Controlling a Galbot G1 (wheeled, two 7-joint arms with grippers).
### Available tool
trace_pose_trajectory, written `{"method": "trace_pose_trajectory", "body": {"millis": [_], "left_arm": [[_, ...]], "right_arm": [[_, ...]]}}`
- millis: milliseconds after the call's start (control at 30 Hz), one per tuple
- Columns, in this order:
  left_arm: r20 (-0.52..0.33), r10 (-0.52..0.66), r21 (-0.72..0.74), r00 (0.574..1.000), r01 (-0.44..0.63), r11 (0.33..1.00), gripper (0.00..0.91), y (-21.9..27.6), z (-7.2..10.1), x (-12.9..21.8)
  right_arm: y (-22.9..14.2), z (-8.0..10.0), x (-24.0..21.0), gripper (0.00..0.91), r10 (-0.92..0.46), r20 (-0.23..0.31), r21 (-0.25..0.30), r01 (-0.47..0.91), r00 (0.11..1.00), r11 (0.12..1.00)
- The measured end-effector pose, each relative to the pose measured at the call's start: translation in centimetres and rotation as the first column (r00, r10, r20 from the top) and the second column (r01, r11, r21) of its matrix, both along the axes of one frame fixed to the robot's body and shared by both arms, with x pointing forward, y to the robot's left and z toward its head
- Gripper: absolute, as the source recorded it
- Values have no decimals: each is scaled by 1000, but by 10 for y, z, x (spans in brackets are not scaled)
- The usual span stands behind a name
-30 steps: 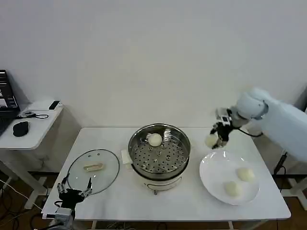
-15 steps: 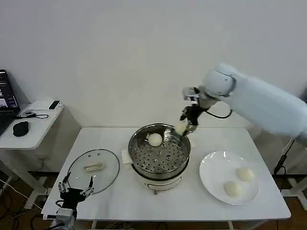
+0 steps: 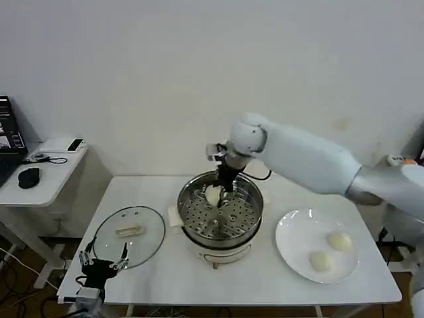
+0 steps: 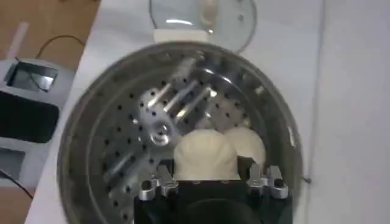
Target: Take steamed baozi put them in steamer then cover it.
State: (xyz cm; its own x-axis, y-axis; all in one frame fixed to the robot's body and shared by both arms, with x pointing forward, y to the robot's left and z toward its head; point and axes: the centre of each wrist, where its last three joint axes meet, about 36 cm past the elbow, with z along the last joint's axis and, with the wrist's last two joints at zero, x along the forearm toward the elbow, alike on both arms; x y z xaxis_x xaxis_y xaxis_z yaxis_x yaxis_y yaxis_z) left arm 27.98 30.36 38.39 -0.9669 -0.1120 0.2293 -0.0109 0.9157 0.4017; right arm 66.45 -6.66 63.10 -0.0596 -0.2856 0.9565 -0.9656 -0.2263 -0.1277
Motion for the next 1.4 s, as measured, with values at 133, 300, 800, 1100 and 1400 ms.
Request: {"method": "trace_pose_trajectory", "body": {"millis": [133,300,800,1100,1400], "left_arm": [[-2,-2,-4,1000,2,1000,907,-1,-1,1],[-6,-5,-10,1000,5,1000,907,-3,-4,1],[-10,-4,-12,1000,4,1000,907,-4,-5,0],[-14,-4,-12,1000,4,1000,907,-5,-7,-1],[-14,-3,-14,1000,3,1000,907,-5,-7,-2]], "right_arm": [[16,-14,-2,675,14,-14,6,-14,1000,1000],[31,-27,-6,675,28,-24,18,-27,999,999],[48,-52,-8,856,24,-13,33,-24,1000,999],[49,-55,-7,907,13,10,50,-13,1000,999],[42,-42,-7,907,11,21,59,-12,1000,998]]}}
